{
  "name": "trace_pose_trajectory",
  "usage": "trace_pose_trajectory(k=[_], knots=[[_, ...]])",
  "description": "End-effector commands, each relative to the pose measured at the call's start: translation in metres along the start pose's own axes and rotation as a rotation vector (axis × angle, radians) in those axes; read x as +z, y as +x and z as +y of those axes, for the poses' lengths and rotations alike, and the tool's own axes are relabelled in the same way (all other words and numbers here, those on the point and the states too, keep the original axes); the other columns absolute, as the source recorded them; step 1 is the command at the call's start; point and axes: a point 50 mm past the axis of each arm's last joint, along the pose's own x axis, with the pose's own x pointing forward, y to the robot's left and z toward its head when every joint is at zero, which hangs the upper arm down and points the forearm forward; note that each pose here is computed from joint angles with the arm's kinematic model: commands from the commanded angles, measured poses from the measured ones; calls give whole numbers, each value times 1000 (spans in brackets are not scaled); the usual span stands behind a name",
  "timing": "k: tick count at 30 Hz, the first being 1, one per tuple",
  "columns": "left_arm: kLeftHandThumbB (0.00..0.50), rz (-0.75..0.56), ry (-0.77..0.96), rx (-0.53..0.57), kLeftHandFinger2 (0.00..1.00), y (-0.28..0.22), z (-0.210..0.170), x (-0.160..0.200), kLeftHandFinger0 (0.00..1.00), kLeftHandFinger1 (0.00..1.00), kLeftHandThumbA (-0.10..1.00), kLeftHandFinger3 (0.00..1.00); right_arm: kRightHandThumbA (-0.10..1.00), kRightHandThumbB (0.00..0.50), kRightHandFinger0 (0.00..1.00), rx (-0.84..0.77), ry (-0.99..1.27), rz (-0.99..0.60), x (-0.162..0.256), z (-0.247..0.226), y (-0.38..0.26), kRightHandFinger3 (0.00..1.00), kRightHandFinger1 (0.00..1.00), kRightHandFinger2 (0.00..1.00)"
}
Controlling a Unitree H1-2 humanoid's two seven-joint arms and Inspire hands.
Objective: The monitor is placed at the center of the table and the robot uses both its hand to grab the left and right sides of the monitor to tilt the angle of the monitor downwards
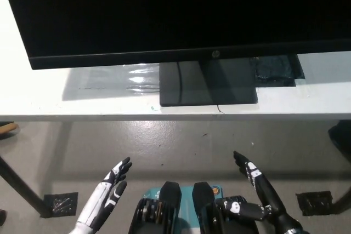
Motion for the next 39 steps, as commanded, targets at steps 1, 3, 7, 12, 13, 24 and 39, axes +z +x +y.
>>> trace_pose_trajectory(k=[1, 3, 7, 12, 13, 24, 39], knots=[[299, -120, 10, -9, 1000, -3, 9, 21, 1000, 1000, 1000, 1000, 1000, 433, 1000, -14, -26, -144, 22, -11, -5, 1000, 1000, 1000], [293, -251, 10, 49, 1000, -11, 17, 57, 1000, 1000, 964, 1000, 1000, 421, 1000, -55, -11, -224, 42, -21, -26, 1000, 1000, 1000], [320, -368, 28, 118, 1000, -21, 33, 91, 1000, 1000, 993, 1000, 1000, 426, 1000, -100, -16, -308, 66, -34, -47, 1000, 1000, 1000], [234, -556, 91, 257, 1000, -36, 72, 144, 1000, 1000, 993, 1000, 1000, 467, 1000, -225, -68, -458, 109, -66, -71, 1000, 1000, 1000], [278, -613, 94, 344, 1000, -38, 84, 157, 1000, 1000, 988, 1000, 1000, 439, 1000, -276, -109, -504, 122, -77, -73, 1000, 1000, 1000], [323, -738, 254, 516, 1000, -33, 162, 188, 1000, 1000, 1000, 1000, 1000, 400, 1000, -511, -243, -611, 156, -150, -80, 1000, 1000, 1000], [387, -650, 294, 565, 1000, -12, 248, 197, 1000, 1000, 1000, 1000, 1000, 422, 1000, -586, -261, -622, 167, -224, -53, 1000, 1000, 1000]])
